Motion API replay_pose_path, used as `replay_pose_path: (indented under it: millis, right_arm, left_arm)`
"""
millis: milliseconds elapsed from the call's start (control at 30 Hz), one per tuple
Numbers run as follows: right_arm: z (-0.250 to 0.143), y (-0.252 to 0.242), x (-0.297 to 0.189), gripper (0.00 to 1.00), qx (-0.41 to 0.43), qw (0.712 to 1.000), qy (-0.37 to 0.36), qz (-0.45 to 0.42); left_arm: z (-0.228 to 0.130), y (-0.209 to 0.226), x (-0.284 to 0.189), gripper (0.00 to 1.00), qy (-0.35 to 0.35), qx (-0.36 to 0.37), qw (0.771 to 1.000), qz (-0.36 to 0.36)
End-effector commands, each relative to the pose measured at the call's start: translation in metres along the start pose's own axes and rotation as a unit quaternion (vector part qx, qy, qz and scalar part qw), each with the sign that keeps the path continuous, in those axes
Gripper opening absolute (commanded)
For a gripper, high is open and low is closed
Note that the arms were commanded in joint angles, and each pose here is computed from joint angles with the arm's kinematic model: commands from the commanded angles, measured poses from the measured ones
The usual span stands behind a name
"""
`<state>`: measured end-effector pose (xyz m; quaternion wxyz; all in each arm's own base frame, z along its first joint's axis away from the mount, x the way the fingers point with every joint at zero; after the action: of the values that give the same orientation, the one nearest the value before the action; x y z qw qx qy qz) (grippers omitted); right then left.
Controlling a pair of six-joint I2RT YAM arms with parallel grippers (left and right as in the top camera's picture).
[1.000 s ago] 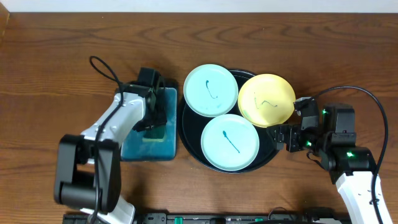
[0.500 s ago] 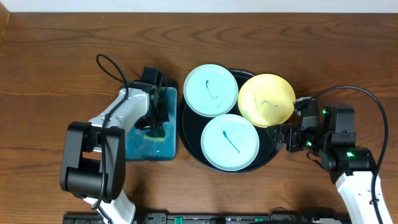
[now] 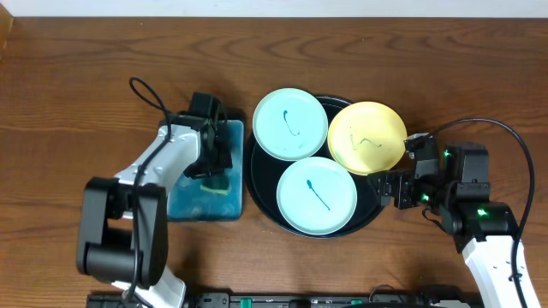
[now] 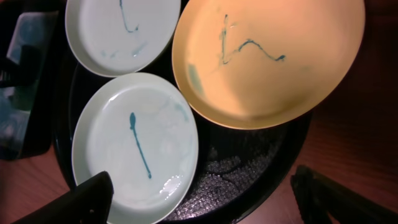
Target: Clean dirty plates on tray and stack at the side
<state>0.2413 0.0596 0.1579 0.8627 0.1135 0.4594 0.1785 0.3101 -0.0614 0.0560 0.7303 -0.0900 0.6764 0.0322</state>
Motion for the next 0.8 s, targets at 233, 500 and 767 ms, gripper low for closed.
replay_pose_path:
  millis: [233,500,767]
  right_arm:
    - [0.008,-0.007,0.002,0.80,0.020,0.999,-0.004,-0.036]
    - [-0.003,-0.004,0.023,0.78,0.017,0.998,0.044,-0.031]
    - [-0.003,-0.003,0.053,0.74,0.006,0.997,0.066,-0.026]
  left_arm:
    - [-0.003,-0.018,-0.036,0.07,-0.035,0.050,0.996,-0.071]
    - [-0.006,-0.024,-0.037,0.07,-0.028,0.069,0.993,-0.094]
    - [-0.001,-0.016,-0.042,0.07,-0.024,0.049,0.988,-0.146]
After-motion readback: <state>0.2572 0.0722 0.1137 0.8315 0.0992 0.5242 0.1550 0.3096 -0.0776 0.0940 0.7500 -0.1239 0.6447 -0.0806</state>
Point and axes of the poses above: each gripper's point midway between its finger pads, its own x axis out along the fingers, its own y axis along the line the jaws close on, z = x × y, the point moved 4 cm from there along -x, back along the fingers, and after that the axes turned 1 degree about x, right-handed, at the moved point
